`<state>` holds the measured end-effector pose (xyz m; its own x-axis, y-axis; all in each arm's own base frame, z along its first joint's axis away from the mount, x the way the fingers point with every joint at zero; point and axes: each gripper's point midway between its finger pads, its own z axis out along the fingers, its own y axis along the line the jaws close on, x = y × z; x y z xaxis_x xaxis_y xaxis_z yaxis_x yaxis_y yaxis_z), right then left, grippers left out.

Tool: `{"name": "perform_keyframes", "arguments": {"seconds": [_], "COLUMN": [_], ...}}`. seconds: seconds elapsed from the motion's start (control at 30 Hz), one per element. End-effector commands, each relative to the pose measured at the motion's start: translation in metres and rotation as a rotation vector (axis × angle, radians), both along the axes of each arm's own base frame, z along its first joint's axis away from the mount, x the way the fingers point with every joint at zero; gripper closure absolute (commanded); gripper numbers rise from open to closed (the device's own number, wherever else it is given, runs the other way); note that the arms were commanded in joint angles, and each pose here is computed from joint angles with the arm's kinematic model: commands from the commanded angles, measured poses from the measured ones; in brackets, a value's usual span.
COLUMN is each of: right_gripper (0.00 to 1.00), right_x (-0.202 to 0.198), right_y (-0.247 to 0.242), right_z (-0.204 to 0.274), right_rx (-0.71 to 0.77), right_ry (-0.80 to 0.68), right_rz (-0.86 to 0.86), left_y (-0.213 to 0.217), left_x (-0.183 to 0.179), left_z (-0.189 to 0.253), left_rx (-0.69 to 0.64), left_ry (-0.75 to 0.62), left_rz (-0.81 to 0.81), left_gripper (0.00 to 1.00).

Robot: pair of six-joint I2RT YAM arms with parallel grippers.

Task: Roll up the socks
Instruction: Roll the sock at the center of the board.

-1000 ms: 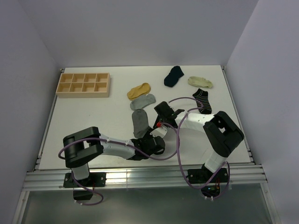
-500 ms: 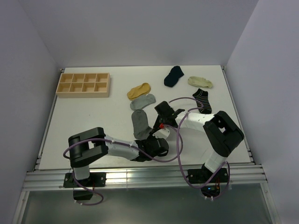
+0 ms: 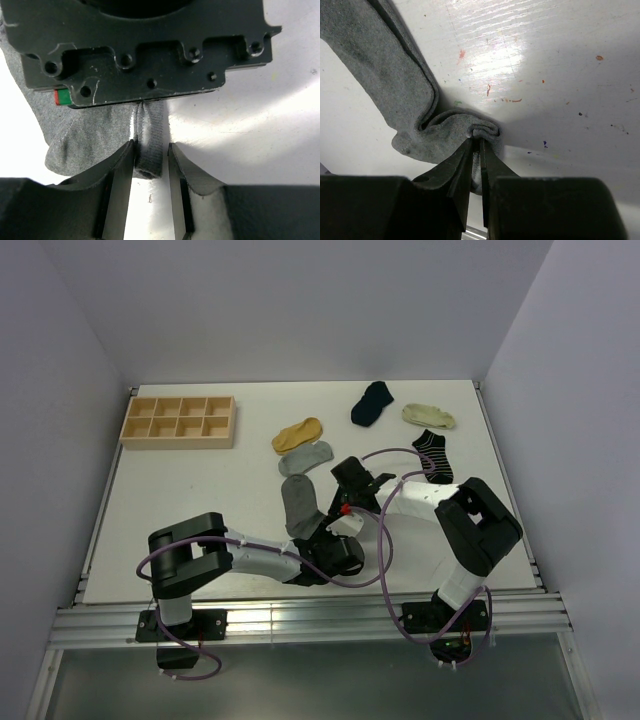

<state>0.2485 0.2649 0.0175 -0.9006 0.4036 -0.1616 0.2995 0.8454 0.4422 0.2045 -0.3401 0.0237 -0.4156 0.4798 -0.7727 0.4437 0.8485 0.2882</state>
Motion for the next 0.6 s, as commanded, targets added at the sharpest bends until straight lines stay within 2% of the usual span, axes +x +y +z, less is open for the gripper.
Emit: {"name": "perform_keyframes", "arguments": {"seconds": [0.0, 0.37, 0.47, 0.57], "right_gripper": [0.82, 0.82, 0.82, 0.82], "right_x": [-0.017, -0.018, -0.020, -0.018], "right_y": [-0.019, -0.019, -0.020, -0.019], "right_z": [-0.025, -0.026, -0.027, -0.026], "right_rx": [-0.103, -0.100, -0.100, -0.097], "right_ry": [0.069, 0.072, 0.076, 0.066], "right_rz": [0.015, 0.022, 0.021, 0.025], "left_y": [0.005, 0.008, 0.009, 0.011], "left_x": [-0.005, -0.007, -0.010, -0.013], "left_z": [0.000, -0.014, -0.022, -0.028], "left_rx": [0.048, 0.081, 0.086, 0.084], "left_ry": [0.021, 0.042, 0.066, 0.092], "left_rz": [-0.007, 0.001, 0.001, -0.001], "left_gripper": [0.60, 0.63, 0.69, 0.80]}}
